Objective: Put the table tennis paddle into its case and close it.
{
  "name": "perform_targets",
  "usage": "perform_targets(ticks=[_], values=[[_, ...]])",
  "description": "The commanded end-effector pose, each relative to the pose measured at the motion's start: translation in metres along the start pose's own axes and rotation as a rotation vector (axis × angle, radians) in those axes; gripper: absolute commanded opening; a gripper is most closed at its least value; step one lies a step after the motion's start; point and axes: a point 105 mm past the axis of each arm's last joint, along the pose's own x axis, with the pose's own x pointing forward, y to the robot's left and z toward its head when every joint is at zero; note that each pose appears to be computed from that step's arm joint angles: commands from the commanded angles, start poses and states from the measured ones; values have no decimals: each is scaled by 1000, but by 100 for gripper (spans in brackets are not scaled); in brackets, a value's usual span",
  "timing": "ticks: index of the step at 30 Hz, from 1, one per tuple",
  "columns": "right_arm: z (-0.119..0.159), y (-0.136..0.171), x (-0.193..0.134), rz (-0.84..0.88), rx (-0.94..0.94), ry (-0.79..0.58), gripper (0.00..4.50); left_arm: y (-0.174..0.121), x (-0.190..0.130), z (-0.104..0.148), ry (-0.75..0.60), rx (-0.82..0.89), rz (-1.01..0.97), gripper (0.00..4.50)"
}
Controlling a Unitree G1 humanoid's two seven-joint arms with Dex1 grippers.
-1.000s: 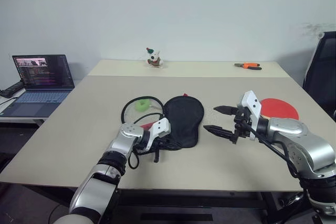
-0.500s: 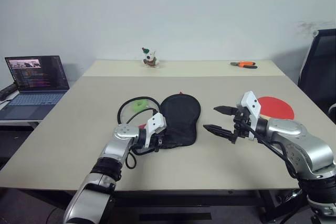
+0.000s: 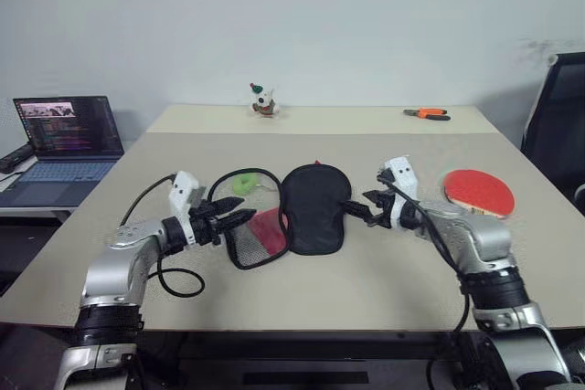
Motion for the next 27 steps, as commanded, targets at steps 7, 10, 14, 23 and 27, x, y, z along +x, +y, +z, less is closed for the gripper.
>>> perform_targets(ticks=[7, 10, 14, 23, 27], values=[[-1, -2, 34, -67, 25, 22, 450, -5, -10, 12, -13, 43, 23, 245], [-2, 3, 42, -52, 41, 30, 450, -4, -10, 12, -10, 49, 29, 245], [-7, 13, 52, -28, 39, 50, 450, -4, -10, 12, -4, 56, 31, 245], [1, 29, 66, 5, 39, 25, 333, -4, -7, 14, -8, 73, 30, 247], [4, 25, 67, -9, 93, 4, 192, -3, -6, 15, -8, 79, 30, 247]])
